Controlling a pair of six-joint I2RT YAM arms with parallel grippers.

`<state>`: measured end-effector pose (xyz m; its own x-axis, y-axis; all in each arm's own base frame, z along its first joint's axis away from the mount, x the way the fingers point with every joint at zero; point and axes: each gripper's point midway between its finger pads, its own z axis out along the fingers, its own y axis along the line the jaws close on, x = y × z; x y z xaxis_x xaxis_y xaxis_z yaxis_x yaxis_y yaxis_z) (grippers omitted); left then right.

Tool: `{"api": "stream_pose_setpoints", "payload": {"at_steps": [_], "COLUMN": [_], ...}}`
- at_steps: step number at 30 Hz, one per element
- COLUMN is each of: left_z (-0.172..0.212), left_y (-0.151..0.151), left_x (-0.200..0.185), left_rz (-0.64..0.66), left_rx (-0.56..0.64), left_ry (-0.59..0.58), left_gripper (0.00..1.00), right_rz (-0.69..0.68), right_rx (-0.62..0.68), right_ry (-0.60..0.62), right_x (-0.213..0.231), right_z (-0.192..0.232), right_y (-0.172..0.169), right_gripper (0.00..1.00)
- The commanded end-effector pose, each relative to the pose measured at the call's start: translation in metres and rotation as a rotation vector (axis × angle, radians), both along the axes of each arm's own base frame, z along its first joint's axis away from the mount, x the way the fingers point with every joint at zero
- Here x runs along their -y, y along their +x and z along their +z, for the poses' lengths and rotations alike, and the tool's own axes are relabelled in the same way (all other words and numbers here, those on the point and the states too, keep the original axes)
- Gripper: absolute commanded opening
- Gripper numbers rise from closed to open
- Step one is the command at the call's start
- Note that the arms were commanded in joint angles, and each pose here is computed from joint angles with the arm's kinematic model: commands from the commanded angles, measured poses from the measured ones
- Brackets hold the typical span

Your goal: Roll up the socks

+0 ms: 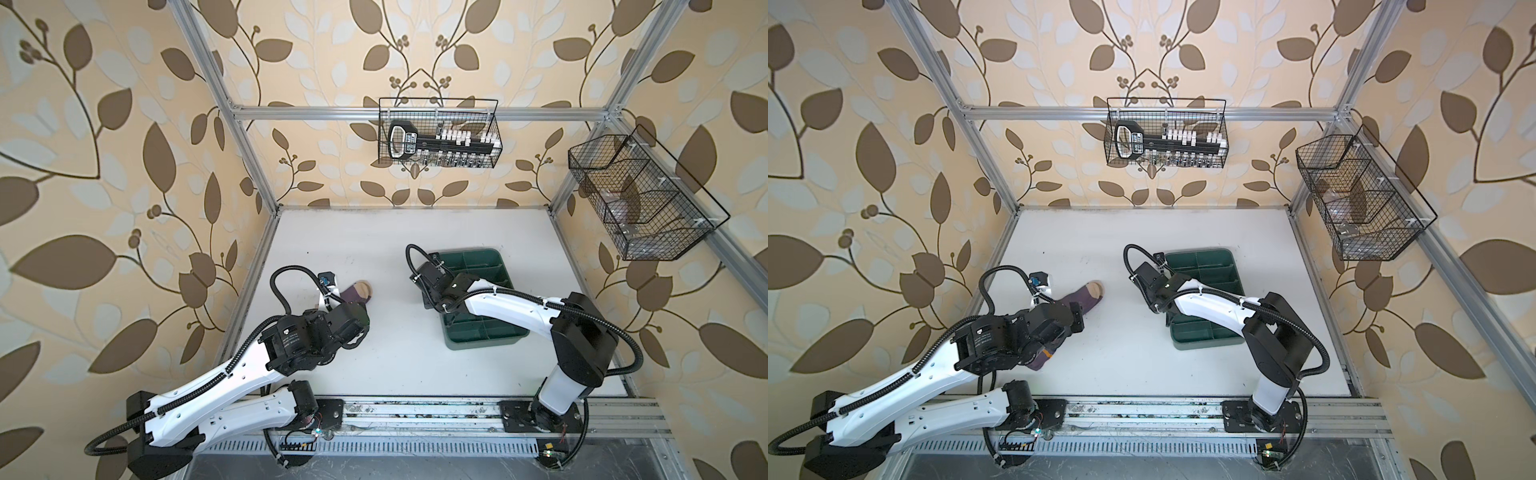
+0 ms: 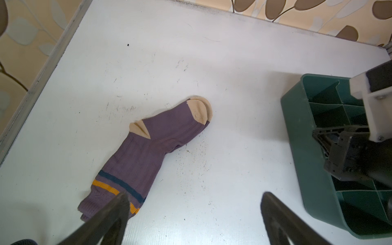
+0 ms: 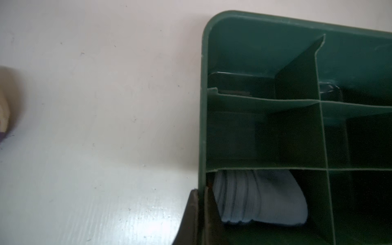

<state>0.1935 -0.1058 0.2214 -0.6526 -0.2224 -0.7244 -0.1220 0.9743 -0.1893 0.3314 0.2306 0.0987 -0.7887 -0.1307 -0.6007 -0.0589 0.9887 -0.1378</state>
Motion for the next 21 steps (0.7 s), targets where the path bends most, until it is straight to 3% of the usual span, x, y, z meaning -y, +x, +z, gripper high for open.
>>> {"api": "stream_pose_setpoints", "payload": {"at_steps": [1, 10, 21], "left_z": [0.006, 0.018, 0.011], "left_y": [-0.003, -0.006, 0.009], "left_x": [-0.009, -0.026, -0.012], "left_rz": [0.007, 0.006, -0.034], "left_rx": [0.016, 0.078, 0.066], "left_ry": [0.005, 0.021, 0.133], "left_gripper": [0.98, 0.99, 0.99], "right_rz": [-0.063, -0.238, -0.32], "right_rx": [-0.01, -0.049, -0.065], "right_ry": [-0.062, -0.079, -0.134], "right_x": [0.018, 0.1, 0.178], "right_z": [-0.007, -0.018, -0.012], "right_y": [-0.003, 0.004, 0.012], "right_gripper": [0.0, 0.0, 0.0]}}
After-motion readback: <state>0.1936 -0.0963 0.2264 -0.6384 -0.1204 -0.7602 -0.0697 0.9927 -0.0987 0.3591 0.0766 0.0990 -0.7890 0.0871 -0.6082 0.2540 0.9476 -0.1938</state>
